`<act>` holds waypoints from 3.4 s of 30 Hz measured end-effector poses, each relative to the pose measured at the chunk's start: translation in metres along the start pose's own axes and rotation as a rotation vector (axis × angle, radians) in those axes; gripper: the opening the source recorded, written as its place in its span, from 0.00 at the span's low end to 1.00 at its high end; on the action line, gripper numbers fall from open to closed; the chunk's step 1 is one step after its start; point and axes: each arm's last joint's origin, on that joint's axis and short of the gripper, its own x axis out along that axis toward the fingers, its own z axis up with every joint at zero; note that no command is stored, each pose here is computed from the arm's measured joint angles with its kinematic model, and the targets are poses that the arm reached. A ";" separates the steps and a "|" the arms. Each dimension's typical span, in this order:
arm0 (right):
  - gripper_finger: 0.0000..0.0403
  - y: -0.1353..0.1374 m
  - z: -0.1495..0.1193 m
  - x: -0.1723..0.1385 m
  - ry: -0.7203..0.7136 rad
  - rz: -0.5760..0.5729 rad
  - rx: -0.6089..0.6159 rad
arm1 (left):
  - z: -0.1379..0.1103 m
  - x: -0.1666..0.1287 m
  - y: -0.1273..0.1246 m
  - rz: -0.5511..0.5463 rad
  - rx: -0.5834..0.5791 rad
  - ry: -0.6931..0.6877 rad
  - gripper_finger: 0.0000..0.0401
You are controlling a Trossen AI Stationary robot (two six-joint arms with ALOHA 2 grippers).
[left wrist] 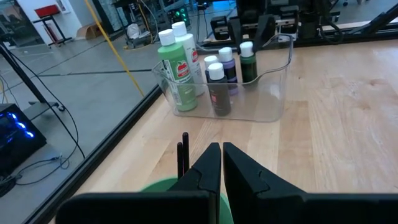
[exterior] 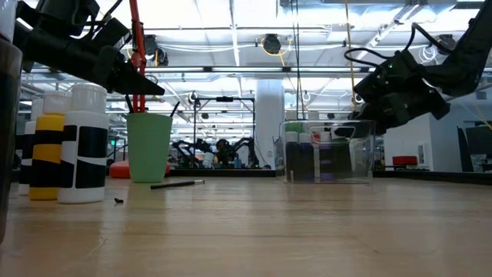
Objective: Pick & Place Paint Supplies
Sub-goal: Put the small green paint bottle into the transparent bin, then put the small white paint bottle into the transparent bin
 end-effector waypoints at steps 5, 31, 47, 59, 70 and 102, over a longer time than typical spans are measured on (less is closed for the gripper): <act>0.36 -0.001 -0.002 0.001 0.013 -0.009 0.010 | 0.000 0.000 0.000 0.000 -0.001 0.000 0.05; 0.47 0.007 0.048 -0.026 -0.265 -0.140 0.033 | 0.000 0.000 0.000 0.000 0.000 0.002 0.05; 0.02 0.038 0.034 -0.066 -0.346 0.104 0.078 | 0.000 0.000 0.000 -0.018 -0.021 -0.005 0.05; 0.01 0.084 0.019 -0.042 -0.290 0.131 0.049 | 0.003 0.000 0.000 -0.014 -0.051 -0.028 0.05; 0.00 0.098 0.023 -0.046 -0.342 0.056 -0.193 | 0.002 0.000 0.000 -0.017 -0.152 -0.021 0.05; 0.01 0.098 0.025 -0.044 -0.361 0.050 -0.264 | 0.099 -0.012 -0.060 -0.344 -0.045 0.235 0.03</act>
